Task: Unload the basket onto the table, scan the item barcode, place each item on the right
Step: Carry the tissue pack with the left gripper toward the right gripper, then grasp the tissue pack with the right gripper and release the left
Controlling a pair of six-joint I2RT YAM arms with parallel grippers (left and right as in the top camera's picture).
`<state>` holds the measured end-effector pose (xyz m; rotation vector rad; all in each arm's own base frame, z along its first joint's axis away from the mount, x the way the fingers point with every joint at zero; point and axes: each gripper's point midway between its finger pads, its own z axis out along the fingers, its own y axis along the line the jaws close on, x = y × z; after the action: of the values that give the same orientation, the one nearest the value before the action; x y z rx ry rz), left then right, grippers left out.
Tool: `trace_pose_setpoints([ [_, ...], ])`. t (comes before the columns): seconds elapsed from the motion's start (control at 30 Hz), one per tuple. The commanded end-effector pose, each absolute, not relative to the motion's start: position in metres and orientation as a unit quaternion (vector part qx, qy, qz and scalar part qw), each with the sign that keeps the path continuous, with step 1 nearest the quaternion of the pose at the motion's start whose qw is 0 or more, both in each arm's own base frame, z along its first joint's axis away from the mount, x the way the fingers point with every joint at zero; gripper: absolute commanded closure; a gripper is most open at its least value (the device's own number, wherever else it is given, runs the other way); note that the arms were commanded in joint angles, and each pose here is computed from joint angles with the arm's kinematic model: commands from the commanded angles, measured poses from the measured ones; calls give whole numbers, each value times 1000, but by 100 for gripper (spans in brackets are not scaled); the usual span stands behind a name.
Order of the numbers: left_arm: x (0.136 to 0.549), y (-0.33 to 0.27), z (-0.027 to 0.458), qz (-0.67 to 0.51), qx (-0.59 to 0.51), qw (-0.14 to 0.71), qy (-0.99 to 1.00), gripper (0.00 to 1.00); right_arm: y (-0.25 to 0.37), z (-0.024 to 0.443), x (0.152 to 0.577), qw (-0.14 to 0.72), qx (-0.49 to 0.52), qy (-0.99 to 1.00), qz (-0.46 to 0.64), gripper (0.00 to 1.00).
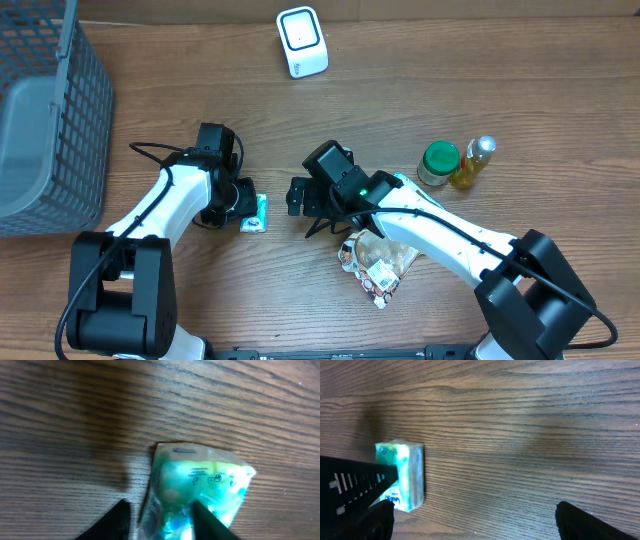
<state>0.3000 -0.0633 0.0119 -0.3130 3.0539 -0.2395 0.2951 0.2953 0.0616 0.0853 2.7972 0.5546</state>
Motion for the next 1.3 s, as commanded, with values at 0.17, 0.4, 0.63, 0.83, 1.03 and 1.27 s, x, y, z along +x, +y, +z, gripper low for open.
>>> trace_pose_setpoints([
  [0.17, 295, -63, 11, -73, -81, 28, 994, 61, 296, 65, 300, 152, 34, 969, 194, 0],
  [0.4, 294, -64, 11, -73, -81, 26, 994, 93, 296, 65, 300, 152, 33, 969, 194, 0],
  [0.63, 292, -76, 13, -109, -79, 17, 991, 96, 299, 65, 297, 143, 31, 968, 202, 4],
  [0.83, 290, -93, 18, -160, -47, 13, 986, 96, 302, 67, 298, 144, 21, 967, 211, 76],
  [1.03, 285, -126, 33, -265, 28, 12, 964, 96, 314, 69, 286, 109, 9, 963, 245, 54],
  [1.27, 285, -143, 45, -324, 37, 14, 945, 96, 315, 62, 283, 101, 9, 965, 241, 46],
])
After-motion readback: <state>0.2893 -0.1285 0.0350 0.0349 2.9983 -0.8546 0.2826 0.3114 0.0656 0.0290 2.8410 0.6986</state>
